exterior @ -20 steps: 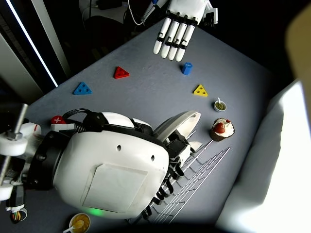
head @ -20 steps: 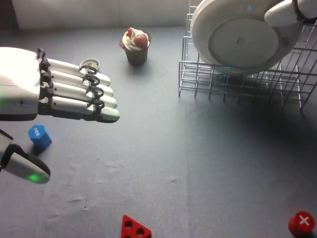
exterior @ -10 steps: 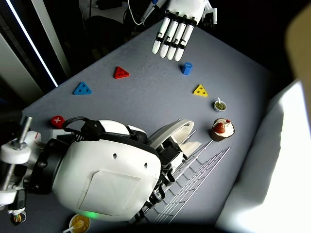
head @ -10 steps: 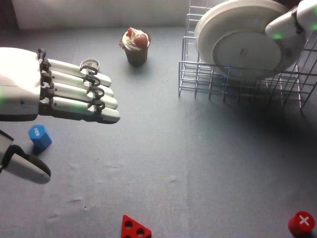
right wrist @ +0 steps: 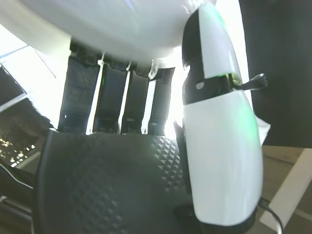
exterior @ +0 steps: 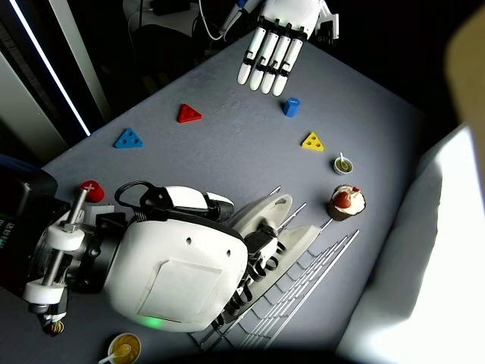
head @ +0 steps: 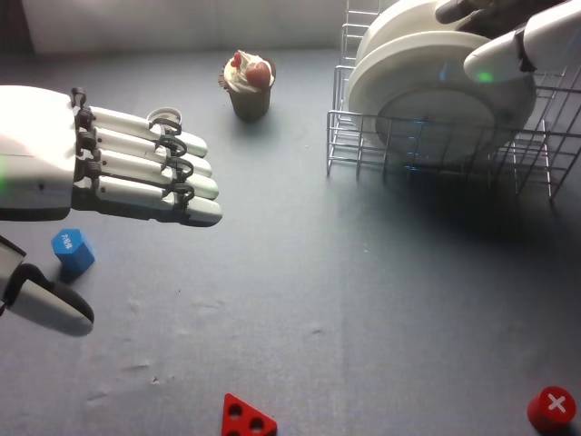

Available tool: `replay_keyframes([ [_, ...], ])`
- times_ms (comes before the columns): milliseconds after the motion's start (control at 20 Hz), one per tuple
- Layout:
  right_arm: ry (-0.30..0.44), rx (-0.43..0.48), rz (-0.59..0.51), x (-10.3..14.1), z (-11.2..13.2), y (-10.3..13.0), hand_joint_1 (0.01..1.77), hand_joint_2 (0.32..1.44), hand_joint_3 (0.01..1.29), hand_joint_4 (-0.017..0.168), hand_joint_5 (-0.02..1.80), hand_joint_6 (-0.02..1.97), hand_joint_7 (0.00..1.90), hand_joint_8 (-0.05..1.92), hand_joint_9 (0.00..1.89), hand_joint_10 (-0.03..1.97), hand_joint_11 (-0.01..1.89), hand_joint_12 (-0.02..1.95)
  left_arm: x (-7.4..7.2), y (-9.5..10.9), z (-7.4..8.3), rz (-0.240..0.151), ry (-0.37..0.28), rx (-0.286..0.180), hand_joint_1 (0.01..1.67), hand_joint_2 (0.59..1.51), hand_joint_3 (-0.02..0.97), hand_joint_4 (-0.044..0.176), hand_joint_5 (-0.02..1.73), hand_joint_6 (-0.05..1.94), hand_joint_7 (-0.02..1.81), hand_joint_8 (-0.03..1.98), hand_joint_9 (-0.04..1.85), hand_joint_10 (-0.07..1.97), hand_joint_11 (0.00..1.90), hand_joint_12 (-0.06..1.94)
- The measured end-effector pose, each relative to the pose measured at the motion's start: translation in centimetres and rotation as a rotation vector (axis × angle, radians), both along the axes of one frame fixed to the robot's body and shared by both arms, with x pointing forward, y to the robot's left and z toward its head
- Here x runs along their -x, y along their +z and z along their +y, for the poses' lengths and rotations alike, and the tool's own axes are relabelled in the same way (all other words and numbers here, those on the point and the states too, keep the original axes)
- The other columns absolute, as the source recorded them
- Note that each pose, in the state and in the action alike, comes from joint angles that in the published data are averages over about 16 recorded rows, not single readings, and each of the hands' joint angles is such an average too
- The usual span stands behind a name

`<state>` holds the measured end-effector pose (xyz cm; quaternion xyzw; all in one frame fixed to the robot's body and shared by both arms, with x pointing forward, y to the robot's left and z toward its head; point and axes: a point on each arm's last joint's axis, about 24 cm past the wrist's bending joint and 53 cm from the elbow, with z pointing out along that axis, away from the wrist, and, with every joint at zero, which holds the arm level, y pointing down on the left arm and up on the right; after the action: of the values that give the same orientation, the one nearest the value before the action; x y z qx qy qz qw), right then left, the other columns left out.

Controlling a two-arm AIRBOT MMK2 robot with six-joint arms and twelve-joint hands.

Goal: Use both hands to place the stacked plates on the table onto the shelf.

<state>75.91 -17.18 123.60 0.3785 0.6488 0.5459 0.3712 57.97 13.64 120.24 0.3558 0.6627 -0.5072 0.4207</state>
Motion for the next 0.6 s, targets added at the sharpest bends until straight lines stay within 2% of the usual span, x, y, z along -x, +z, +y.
replay_keyframes([
  [150,0.001,-0.01,-0.004,0.0,0.1,0.4,1.18,0.99,0.01,-0.007,0.75,0.25,0.84,0.05,0.94,0.02,1.05,0.05,0.0,0.1,0.0,0.0,-0.001,0.003,0.12,1.108,0.013,0.004,0.16,0.02,0.2,0.0,0.2,0.01,0.17,0.01],
  [350,-0.005,-0.038,-0.029,0.0,-0.1,2.0,1.11,0.97,0.01,-0.007,0.64,0.04,0.73,0.05,0.81,0.02,0.91,0.03,0.0,0.2,0.0,0.001,-0.003,0.008,0.12,1.108,0.013,0.004,0.17,0.02,0.2,0.0,0.2,0.01,0.17,0.01],
  [600,-0.005,-0.059,-0.069,0.3,-0.5,4.3,0.99,0.95,0.01,-0.007,0.52,0.02,0.57,0.03,0.64,0.02,0.71,0.01,0.1,0.3,0.0,0.002,-0.005,0.014,0.12,1.108,0.012,0.004,0.16,0.02,0.2,0.0,0.2,0.01,0.17,0.01],
])
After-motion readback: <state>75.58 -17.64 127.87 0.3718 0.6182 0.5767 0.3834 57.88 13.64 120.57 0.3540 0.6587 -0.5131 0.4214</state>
